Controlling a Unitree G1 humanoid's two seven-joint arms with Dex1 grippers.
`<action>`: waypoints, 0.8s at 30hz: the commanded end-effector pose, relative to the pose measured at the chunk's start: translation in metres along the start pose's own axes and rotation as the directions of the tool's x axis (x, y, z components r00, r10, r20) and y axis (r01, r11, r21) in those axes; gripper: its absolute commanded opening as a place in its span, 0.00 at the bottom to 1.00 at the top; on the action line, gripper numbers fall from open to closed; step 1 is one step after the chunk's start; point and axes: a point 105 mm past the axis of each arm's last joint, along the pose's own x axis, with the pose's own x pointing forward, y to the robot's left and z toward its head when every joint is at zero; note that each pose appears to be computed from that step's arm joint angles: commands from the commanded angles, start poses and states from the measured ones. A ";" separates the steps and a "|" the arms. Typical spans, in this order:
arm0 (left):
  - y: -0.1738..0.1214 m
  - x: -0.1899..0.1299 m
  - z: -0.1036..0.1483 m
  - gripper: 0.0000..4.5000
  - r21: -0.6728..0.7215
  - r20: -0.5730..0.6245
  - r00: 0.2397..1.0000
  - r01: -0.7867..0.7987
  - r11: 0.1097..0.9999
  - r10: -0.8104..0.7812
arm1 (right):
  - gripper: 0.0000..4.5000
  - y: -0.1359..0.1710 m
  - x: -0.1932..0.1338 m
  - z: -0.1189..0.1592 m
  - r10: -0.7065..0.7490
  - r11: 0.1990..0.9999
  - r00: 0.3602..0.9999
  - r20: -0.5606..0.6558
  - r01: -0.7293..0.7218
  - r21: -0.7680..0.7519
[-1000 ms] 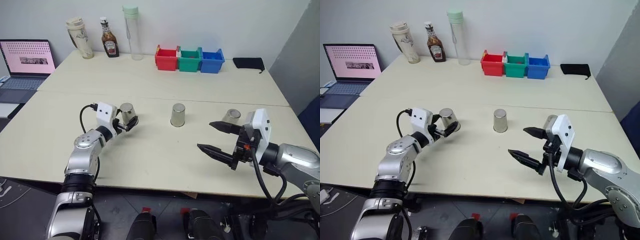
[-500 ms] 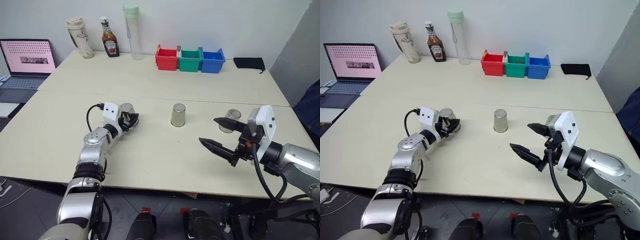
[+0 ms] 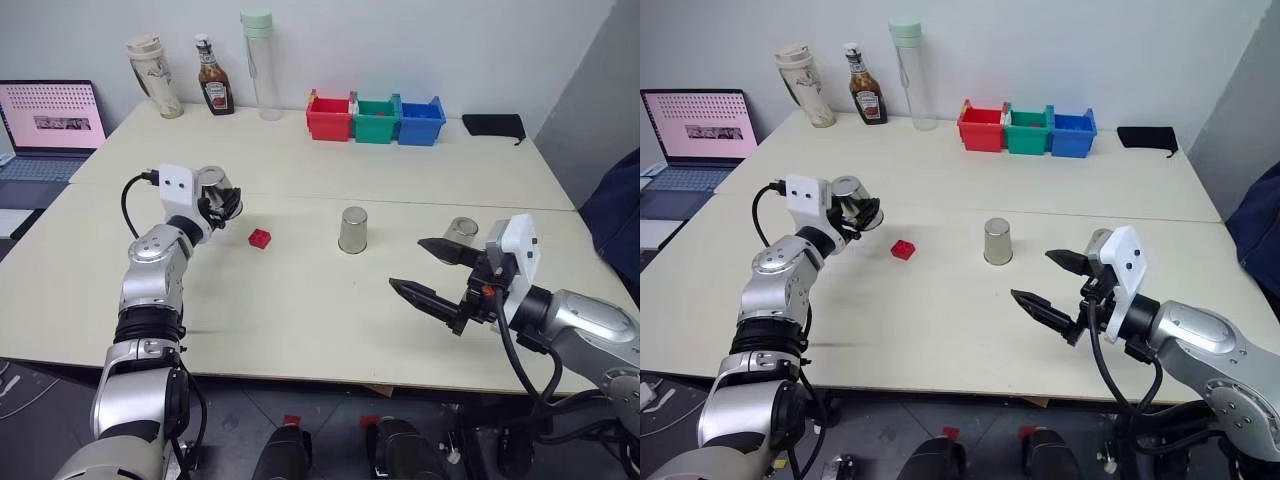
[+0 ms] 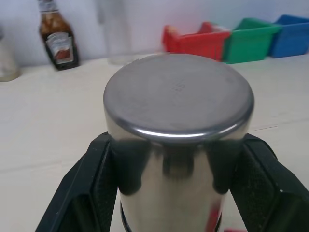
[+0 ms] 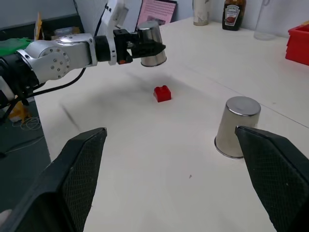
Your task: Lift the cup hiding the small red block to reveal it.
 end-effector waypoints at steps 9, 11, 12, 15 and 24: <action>0.014 -0.003 -0.033 0.99 -0.075 -0.083 0.996 -0.043 0.996 0.037 | 1.00 -0.002 0.000 0.014 -0.002 0.999 0.999 0.041 0.003 -0.045; 0.017 -0.005 -0.028 0.99 -0.067 -0.076 0.997 -0.037 0.997 0.032 | 1.00 -0.002 0.000 0.014 0.003 0.999 0.999 0.041 -0.001 -0.042; 0.019 -0.006 -0.027 0.99 -0.063 -0.074 0.997 -0.035 0.997 0.030 | 1.00 -0.003 0.001 0.014 0.004 0.999 0.999 0.041 -0.002 -0.041; 0.021 -0.017 -0.027 0.99 -0.042 -0.093 0.996 0.007 0.999 -0.011 | 1.00 -0.002 0.004 0.014 0.012 0.999 0.998 0.055 -0.010 -0.036; 0.040 -0.092 -0.017 0.99 -0.009 -0.246 0.961 0.130 0.992 -0.128 | 1.00 -0.004 0.011 0.013 0.046 0.999 0.996 0.076 -0.046 -0.011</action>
